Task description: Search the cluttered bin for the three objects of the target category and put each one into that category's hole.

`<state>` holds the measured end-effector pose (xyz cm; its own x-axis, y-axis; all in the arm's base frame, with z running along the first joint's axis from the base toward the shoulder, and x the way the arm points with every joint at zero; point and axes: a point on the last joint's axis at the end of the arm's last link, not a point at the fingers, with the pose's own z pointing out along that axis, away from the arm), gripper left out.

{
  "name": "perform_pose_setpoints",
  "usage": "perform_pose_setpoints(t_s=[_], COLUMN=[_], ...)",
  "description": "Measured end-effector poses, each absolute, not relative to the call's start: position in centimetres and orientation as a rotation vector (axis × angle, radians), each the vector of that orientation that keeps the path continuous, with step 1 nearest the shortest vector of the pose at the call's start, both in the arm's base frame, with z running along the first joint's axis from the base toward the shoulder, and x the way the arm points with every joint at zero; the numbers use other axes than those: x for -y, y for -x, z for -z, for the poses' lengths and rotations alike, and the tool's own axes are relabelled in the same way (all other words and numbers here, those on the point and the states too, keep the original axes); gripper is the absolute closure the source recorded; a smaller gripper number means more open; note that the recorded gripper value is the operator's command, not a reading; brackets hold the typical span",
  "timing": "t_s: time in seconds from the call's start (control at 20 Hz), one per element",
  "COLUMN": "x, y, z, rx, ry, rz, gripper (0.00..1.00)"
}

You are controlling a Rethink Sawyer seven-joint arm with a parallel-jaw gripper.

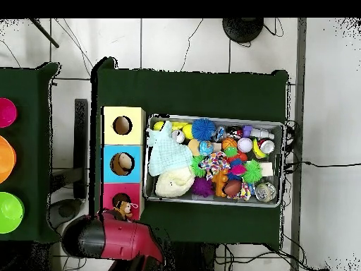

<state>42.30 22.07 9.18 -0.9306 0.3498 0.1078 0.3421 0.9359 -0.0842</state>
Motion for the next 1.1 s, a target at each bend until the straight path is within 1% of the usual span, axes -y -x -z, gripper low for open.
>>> perform_pose_setpoints(t_s=[0.7,1.1], x=[-22.1,-22.3], y=[-42.6,-43.5], z=[-9.1,-9.0], rx=[2.952,2.894], ry=[0.527,0.511], rz=[-0.099,-0.125], gripper=[1.0,1.0])
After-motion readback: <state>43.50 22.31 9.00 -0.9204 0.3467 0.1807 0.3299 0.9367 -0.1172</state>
